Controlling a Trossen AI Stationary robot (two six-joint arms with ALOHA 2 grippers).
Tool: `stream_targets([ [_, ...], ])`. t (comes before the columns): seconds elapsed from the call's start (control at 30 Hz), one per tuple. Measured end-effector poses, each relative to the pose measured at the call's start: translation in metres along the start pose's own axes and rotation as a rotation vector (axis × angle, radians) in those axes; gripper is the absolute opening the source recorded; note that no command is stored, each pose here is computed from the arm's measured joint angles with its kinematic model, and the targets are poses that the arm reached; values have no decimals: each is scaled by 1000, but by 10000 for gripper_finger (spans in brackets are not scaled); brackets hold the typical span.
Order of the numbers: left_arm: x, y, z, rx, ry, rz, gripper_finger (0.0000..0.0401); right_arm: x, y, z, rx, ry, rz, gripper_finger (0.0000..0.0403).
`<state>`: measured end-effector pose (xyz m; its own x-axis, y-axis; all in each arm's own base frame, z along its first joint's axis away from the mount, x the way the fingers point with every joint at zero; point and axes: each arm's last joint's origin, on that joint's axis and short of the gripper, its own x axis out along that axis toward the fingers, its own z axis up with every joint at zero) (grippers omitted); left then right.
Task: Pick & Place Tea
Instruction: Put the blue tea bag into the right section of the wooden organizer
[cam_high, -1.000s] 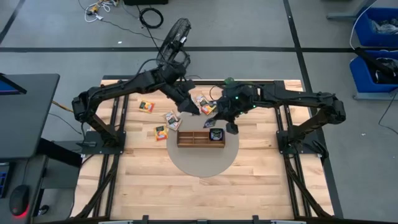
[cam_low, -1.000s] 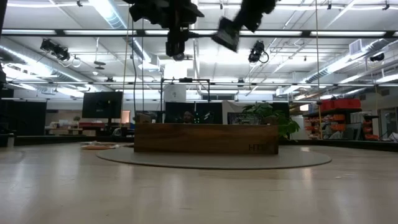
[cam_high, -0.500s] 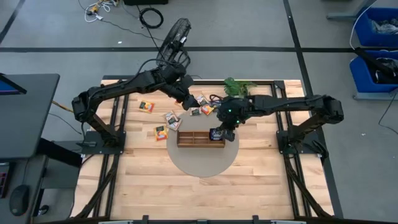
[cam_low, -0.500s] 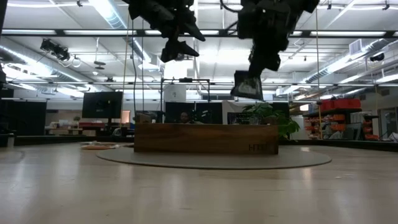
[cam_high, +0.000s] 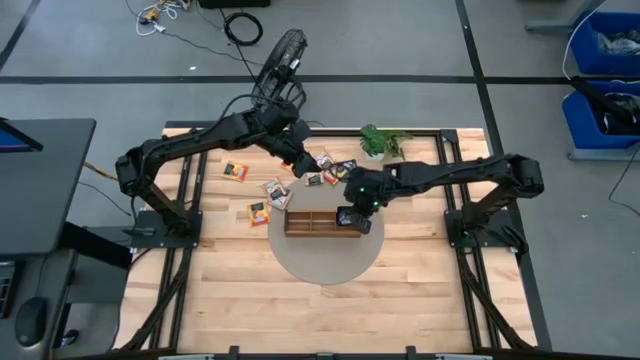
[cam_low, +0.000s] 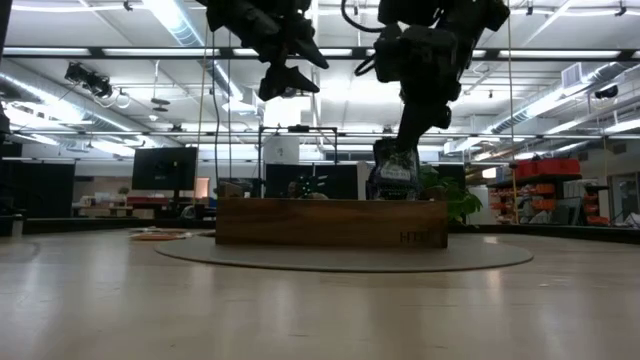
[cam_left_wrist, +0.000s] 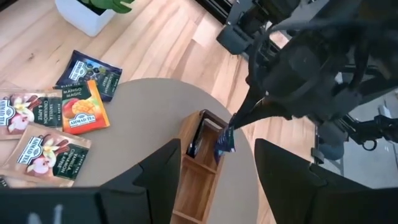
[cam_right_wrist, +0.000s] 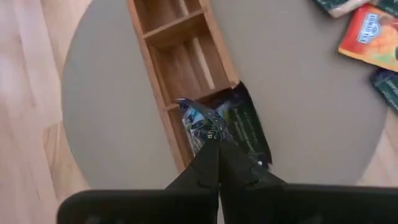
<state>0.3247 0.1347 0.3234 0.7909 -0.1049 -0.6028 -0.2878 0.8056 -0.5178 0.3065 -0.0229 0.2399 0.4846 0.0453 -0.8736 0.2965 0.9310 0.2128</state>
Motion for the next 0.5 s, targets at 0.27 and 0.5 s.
stream_targets([
  [0.27,0,1,-2,18,19,6,209,9,0,4,-4,22,-59,0],
  [0.5,0,1,-3,28,31,10,209,17,-1,3,-39,42,-82,0],
])
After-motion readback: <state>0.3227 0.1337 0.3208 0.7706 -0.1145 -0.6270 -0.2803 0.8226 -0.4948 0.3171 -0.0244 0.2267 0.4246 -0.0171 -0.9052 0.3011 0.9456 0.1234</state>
